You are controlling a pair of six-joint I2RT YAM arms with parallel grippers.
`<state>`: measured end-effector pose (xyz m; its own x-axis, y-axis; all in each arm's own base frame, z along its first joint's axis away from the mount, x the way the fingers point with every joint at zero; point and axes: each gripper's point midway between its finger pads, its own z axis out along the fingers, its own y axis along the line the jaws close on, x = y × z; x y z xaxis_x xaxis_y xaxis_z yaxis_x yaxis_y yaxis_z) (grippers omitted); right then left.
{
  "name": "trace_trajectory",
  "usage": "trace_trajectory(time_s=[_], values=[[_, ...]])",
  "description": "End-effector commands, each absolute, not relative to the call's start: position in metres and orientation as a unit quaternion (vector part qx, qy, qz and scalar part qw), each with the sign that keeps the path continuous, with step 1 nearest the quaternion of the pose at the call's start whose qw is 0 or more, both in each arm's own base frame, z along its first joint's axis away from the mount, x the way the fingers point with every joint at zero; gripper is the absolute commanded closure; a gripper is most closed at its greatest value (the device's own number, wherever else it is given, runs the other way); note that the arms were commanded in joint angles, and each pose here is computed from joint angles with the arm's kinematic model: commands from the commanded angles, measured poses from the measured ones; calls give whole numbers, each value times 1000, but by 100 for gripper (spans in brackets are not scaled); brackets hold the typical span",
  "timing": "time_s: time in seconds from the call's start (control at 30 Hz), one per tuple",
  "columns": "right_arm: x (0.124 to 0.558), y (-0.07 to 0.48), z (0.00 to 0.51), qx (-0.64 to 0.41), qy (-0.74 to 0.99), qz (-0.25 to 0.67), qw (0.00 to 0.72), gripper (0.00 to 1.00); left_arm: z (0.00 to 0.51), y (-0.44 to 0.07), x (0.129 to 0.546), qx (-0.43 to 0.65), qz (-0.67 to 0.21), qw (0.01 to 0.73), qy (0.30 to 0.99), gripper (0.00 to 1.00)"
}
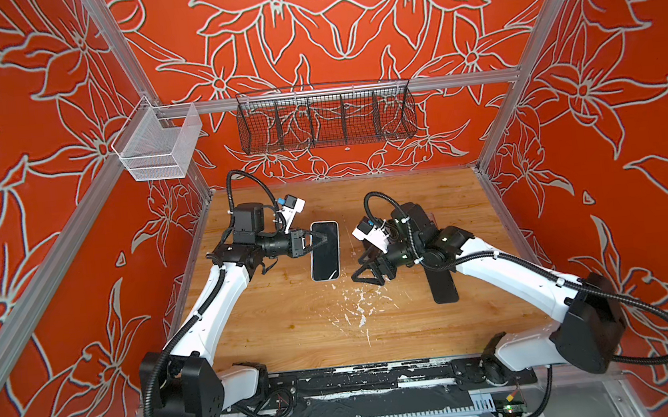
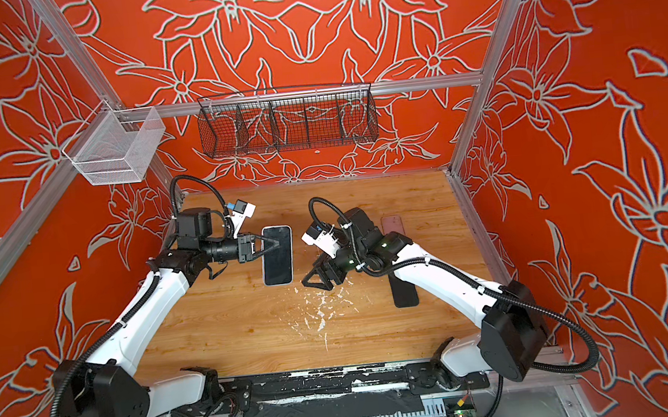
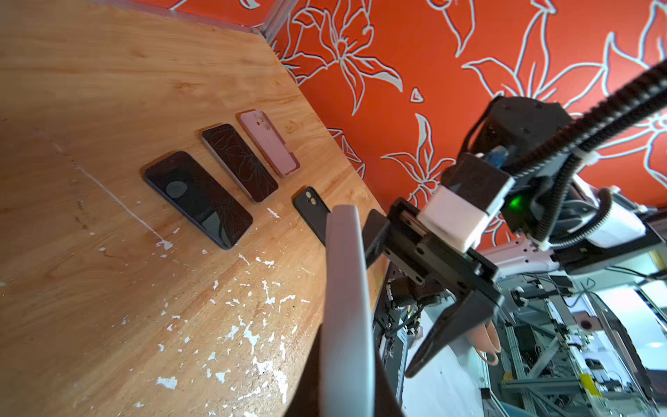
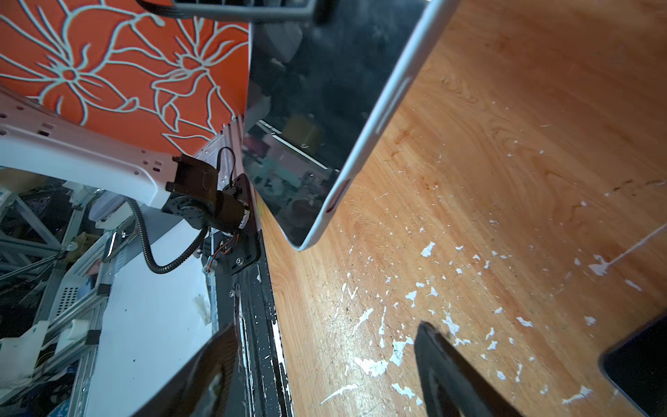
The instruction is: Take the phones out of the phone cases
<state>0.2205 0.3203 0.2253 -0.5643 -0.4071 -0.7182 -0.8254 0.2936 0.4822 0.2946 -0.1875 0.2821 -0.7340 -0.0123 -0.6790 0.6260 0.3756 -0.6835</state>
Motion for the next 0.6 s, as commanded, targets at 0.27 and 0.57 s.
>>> trace_trajectory(time_s=[0.27, 0.57], values=[[209, 336, 243, -429, 724, 491, 225, 32, 297, -193, 278, 246, -557, 309, 731, 100], [214, 343, 237, -426, 730, 479, 239, 36, 297, -195, 285, 235, -572, 292, 730, 100]])
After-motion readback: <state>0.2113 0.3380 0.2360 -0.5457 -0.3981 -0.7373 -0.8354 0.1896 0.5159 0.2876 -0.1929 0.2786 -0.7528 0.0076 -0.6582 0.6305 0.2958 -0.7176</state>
